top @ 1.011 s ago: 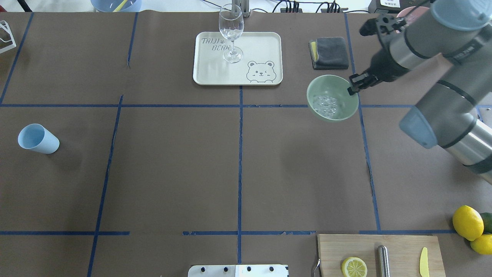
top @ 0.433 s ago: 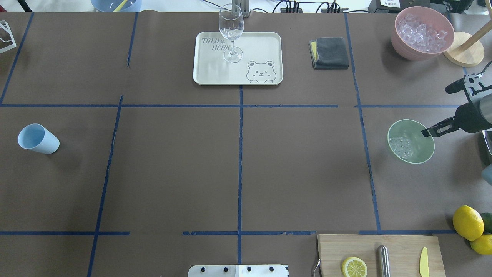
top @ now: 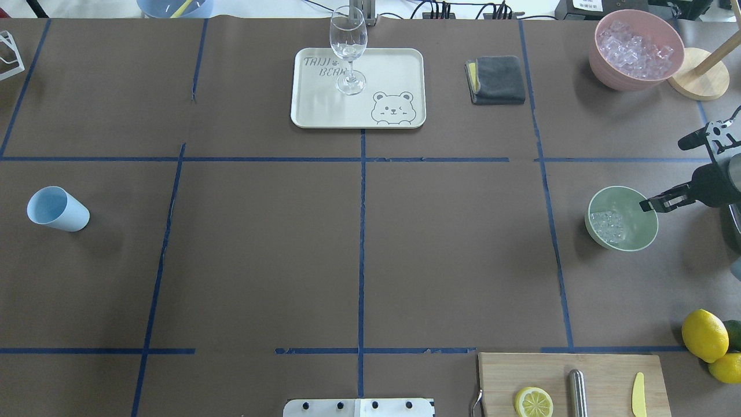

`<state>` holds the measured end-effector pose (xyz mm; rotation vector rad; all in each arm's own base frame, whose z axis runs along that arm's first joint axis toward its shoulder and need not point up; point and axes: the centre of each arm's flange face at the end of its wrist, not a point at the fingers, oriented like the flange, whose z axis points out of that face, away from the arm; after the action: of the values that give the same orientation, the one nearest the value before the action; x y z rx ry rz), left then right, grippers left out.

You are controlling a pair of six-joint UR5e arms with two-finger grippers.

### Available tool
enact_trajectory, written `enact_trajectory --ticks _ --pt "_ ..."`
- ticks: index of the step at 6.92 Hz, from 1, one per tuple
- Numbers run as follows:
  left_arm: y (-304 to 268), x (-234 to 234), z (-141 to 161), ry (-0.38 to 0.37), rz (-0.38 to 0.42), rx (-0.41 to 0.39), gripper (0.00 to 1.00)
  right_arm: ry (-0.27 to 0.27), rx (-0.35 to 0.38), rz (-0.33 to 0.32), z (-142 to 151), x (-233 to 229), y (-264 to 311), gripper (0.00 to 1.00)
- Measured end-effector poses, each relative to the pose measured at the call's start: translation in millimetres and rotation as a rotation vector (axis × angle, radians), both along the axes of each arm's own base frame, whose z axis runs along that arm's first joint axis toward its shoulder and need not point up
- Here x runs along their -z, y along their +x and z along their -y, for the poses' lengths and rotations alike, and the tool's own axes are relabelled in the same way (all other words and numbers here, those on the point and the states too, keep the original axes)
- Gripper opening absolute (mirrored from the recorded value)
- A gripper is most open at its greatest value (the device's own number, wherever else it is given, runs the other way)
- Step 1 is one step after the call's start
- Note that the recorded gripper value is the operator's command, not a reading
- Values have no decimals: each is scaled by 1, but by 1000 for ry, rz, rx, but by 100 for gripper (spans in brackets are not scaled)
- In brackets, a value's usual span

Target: Pour ice into bowl

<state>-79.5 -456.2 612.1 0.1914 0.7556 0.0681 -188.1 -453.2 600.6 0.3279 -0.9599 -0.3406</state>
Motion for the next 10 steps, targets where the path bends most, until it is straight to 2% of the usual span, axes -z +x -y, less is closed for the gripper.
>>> enact_trajectory --ticks 2,4,6,7,8,9,10 --pt "0 0 0 1 0 1 100 12 -18 2 6 6 6 100" --pt "0 0 1 1 0 1 100 -14 -79 -33 26 13 47 100" --pt "-1 -1 1 0 0 1 100 -4 -66 -157 44 26 120 100" --pt "-1 -1 1 0 0 1 100 -22 -56 -220 44 36 168 100" --pt "0 -1 0 -1 0 1 100 -62 -58 -268 39 39 211 100" --pt "0 -2 0 -3 0 0 100 -125 -59 -293 25 26 235 100" --pt "0 -2 0 -4 0 0 100 -196 -53 -280 5 3 243 100"
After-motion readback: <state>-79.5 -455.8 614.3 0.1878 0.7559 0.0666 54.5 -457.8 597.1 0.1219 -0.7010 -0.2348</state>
